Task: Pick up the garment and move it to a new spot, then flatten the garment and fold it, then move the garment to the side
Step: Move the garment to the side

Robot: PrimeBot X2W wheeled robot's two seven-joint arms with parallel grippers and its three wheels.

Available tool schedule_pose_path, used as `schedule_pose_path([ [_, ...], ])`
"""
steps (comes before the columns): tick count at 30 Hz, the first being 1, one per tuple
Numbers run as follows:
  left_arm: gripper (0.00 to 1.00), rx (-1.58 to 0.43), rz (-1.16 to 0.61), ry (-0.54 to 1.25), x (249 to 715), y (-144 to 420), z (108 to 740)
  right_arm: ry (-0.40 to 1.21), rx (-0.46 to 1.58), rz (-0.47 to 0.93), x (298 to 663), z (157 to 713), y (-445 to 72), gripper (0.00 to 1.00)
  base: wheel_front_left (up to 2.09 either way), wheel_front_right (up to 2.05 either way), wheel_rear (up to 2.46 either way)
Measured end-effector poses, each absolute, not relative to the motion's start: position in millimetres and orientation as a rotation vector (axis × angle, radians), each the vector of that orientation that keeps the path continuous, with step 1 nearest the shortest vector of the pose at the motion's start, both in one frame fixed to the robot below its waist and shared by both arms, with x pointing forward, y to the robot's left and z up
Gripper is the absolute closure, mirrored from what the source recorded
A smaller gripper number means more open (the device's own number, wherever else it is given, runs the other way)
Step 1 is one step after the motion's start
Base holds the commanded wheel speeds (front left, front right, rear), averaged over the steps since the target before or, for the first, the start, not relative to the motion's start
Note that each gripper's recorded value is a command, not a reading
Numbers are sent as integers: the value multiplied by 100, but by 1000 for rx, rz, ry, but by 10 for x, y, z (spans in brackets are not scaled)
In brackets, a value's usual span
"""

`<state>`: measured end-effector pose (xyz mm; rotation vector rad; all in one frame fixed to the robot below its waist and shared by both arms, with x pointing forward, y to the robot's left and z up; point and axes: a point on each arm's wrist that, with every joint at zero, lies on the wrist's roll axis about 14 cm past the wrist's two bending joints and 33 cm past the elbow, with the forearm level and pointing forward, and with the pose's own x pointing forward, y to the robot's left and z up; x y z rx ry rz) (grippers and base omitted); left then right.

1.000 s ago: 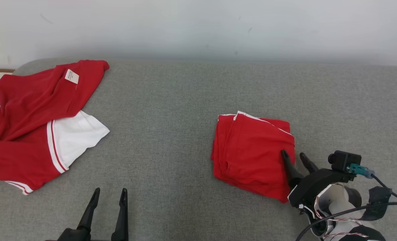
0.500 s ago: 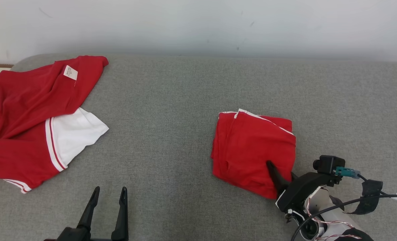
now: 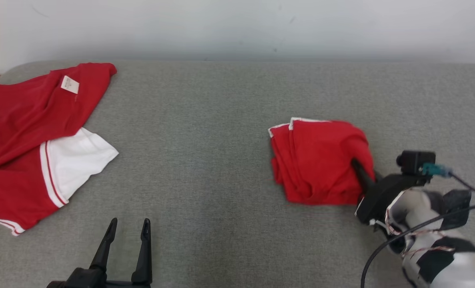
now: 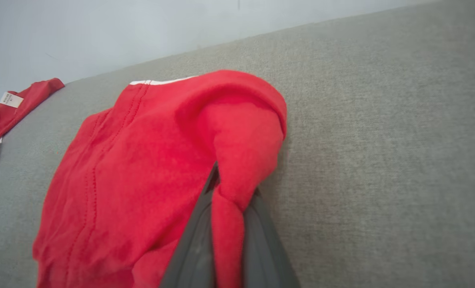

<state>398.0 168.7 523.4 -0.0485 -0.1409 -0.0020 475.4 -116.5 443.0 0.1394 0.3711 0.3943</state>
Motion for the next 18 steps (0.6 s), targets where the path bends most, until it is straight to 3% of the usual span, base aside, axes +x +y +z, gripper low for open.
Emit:
schedule_pose_path([
  [18,0,-25,-137,-193,4533,1312,5237,344,-290,261,5482,4766,-2443,100,0,0,0],
])
